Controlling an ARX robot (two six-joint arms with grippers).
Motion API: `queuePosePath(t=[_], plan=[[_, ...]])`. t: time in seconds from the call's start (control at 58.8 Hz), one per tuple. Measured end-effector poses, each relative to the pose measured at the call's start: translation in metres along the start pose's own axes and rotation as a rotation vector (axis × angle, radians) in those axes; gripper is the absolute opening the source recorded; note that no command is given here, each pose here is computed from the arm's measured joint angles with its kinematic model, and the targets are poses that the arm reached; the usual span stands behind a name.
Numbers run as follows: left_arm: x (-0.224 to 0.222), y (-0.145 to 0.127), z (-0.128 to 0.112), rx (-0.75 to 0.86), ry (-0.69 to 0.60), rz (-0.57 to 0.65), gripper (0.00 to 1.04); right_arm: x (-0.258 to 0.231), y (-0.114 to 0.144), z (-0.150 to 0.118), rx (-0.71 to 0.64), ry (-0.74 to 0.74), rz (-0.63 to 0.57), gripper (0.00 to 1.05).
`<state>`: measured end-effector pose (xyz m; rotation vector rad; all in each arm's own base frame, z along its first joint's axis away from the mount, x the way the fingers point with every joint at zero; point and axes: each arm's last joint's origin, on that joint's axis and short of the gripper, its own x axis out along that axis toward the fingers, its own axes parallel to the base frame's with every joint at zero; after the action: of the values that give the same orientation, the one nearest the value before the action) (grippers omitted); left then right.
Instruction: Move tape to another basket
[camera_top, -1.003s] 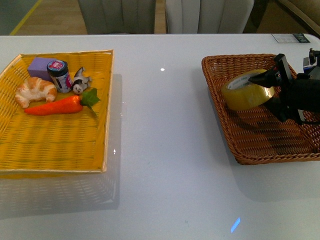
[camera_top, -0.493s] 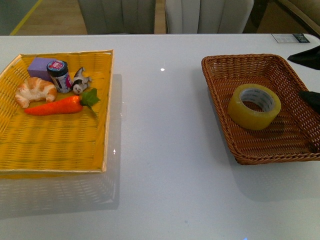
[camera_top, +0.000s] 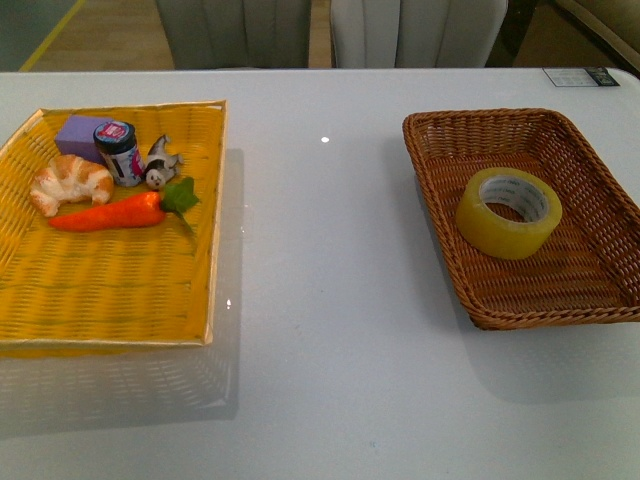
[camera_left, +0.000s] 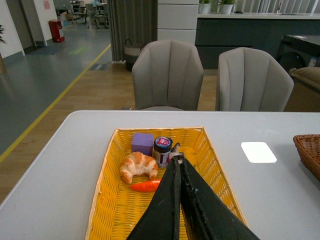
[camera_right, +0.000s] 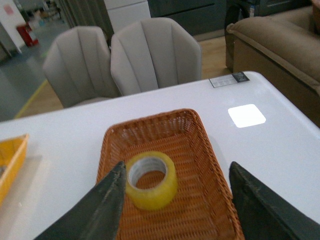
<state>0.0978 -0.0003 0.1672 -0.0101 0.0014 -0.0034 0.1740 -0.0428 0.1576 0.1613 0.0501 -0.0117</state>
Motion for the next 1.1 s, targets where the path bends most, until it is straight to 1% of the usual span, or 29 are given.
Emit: queuePosePath(t=[0.051,0.068,0.119,0.136,0.17,0.187,0.221,0.289,0.459,0.527,0.612,1.105], plan=[[0.0,0.0,0.0,0.0,0.0,-0.001,0.02,-0.013,0.007,-0.003,-0.057,0.001,-0.002,0.49],[0.0,0.0,0.0,0.0,0.0,0.0,0.02,-0.014,0.008,-0.003,-0.068,-0.001,-0.002,0.48],[0.0,0.0,0.0,0.0,0.0,0.0,0.02,-0.02,0.013,-0.002,-0.104,-0.02,0.001,0.37],[0.0,0.0,0.0,0.0,0.0,0.0,0.02,-0.02,0.014,-0.001,-0.109,-0.023,0.003,0.35],[0.0,0.0,0.0,0.0,0.0,0.0,0.02,-0.023,0.016,0.0,-0.123,-0.031,0.002,0.28],[0.0,0.0,0.0,0.0,0.0,0.0,0.02,-0.024,0.018,0.0,-0.127,-0.034,0.003,0.25],[0.0,0.0,0.0,0.0,0.0,0.0,0.02,-0.027,0.021,0.001,-0.135,-0.035,0.004,0.14],[0.0,0.0,0.0,0.0,0.0,0.0,0.02,-0.031,0.024,0.003,-0.143,-0.045,0.002,0.02],[0.0,0.0,0.0,0.0,0.0,0.0,0.02,-0.039,0.031,0.006,-0.155,-0.059,0.007,0.02],[0.0,0.0,0.0,0.0,0.0,0.0,0.02,-0.042,0.037,0.005,-0.155,-0.063,-0.018,0.02],[0.0,0.0,0.0,0.0,0.0,0.0,0.02,-0.046,0.043,0.006,-0.156,-0.066,0.014,0.02],[0.0,0.0,0.0,0.0,0.0,0.0,0.02,-0.062,0.044,0.006,-0.156,-0.072,0.013,0.02]])
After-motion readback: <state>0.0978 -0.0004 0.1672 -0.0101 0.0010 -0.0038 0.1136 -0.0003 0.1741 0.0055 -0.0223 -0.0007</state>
